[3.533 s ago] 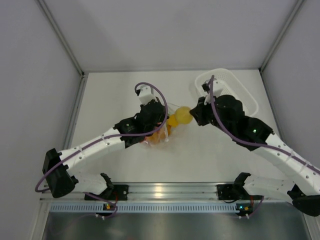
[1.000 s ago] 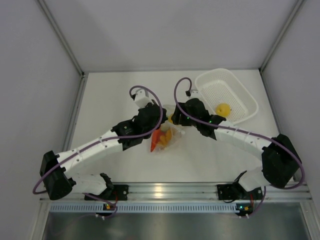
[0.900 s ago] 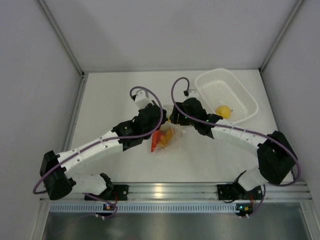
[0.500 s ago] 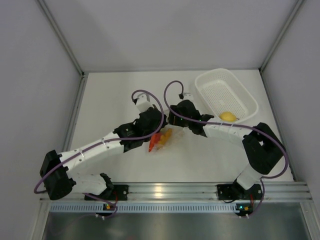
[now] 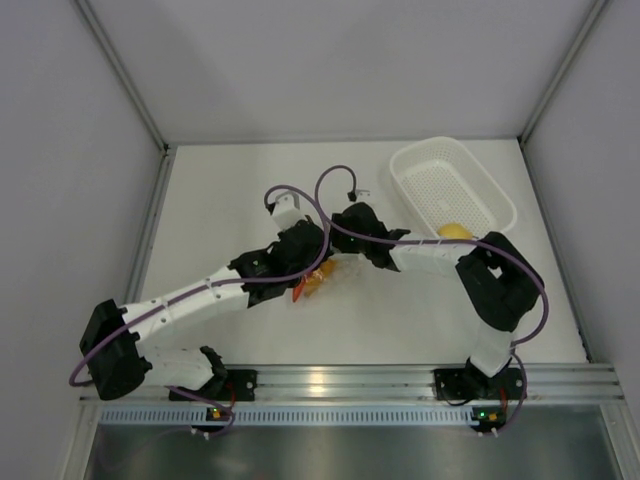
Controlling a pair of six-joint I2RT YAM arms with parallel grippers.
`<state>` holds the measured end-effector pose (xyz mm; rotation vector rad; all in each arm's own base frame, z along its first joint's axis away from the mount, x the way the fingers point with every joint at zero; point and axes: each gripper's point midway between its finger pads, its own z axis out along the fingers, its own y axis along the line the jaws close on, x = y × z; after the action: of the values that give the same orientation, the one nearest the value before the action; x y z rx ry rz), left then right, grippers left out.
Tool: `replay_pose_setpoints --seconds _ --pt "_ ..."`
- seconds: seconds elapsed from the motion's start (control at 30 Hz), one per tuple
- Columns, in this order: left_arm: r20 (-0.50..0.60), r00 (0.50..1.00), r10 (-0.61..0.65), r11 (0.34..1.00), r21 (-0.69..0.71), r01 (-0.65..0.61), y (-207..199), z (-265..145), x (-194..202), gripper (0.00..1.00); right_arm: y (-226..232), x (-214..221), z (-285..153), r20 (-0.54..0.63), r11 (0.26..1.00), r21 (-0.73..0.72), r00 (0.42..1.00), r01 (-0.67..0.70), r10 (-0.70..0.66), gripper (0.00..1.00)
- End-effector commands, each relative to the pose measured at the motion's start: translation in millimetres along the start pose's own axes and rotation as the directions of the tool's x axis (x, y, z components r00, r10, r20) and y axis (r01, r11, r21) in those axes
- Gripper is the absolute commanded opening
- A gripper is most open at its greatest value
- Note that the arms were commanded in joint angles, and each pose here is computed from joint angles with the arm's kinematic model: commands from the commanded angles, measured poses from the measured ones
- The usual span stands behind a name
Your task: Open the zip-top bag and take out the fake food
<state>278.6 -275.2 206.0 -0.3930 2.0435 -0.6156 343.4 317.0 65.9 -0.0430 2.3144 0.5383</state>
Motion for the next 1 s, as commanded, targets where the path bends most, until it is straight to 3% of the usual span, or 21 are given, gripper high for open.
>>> replay_pose_setpoints --seconds 0.0,0.07,0.2,0.83,0.97 --pt "0.044 0.998 -0.054 0.997 0.06 0.051 -14 -13 -19 0.0 6 -10 10 0.054 1.0 -0.003 0.998 -0.024 0.024 0.56" --pt "0.058 0.997 -0.05 0.998 0.049 0.047 -12 -12 -21 0.0 7 -13 7 0.066 1.0 -0.012 0.998 -0.019 0.02 0.42" --pt "0.093 0.995 -0.039 0.999 0.026 0.037 -8 -10 -28 0.0 11 -23 -6 0.094 1.0 -0.03 0.996 0.005 -0.002 0.34" --pt "0.152 0.988 -0.004 1.0 -0.008 0.005 -27 8 -50 0.0 35 -39 -122 0.161 0.96 -0.198 0.973 0.196 -0.166 0.28" --pt "0.156 0.988 -0.008 1.0 -0.012 0.01 -27 10 -51 0.0 24 -52 -152 0.196 0.961 -0.154 0.961 0.229 -0.197 0.28"
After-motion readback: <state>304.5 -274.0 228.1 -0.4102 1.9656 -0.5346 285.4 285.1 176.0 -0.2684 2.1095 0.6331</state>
